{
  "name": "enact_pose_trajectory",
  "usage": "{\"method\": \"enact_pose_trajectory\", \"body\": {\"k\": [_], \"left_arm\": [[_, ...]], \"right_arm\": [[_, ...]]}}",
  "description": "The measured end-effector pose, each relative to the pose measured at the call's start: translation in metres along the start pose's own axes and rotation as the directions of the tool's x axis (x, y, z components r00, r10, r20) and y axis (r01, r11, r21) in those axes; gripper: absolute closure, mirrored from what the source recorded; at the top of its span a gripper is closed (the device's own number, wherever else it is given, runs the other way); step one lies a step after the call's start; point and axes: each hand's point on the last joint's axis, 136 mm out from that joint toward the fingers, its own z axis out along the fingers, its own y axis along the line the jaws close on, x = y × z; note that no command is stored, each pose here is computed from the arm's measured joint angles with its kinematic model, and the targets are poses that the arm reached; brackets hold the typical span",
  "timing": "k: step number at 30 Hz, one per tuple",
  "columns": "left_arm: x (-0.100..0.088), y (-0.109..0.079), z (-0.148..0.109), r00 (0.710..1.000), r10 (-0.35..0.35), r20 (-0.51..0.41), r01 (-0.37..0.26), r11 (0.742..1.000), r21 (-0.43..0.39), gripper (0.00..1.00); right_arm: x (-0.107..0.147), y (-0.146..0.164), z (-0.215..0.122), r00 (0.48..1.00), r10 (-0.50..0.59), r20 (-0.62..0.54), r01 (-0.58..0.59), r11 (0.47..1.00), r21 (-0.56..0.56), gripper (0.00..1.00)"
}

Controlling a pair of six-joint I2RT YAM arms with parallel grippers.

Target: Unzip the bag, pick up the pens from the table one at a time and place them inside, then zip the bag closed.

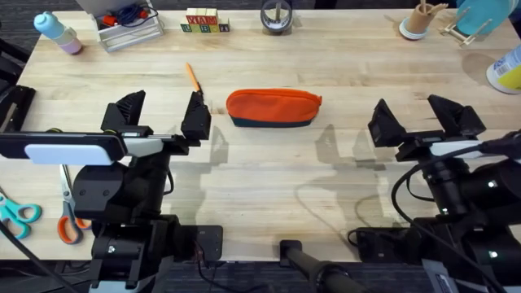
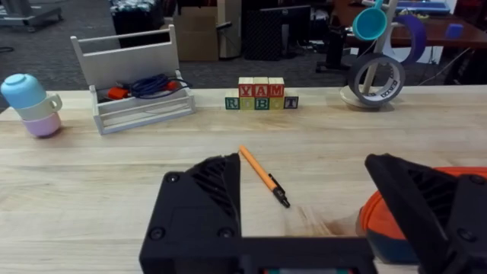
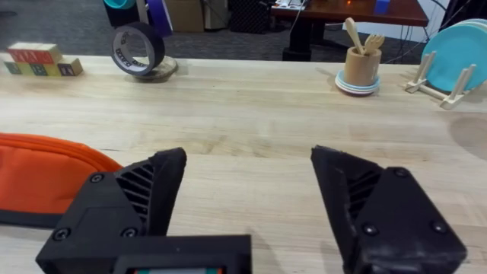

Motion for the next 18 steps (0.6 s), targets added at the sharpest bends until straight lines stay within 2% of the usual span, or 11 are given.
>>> {"method": "enact_pose_trajectory", "body": {"k": [13, 18], "left_arm": [[0.000, 0.000, 0.000, 1.000, 0.000, 0.002, 0.000, 1.000, 0.000, 0.006], [-0.014, 0.000, 0.000, 0.998, 0.001, 0.055, -0.001, 1.000, 0.001, 0.007]], "right_arm": [[0.000, 0.000, 0.000, 1.000, 0.000, 0.002, 0.000, 1.000, 0.000, 0.004], [-0.015, 0.001, 0.000, 0.998, -0.010, 0.060, 0.010, 1.000, -0.003, 0.004]]}}
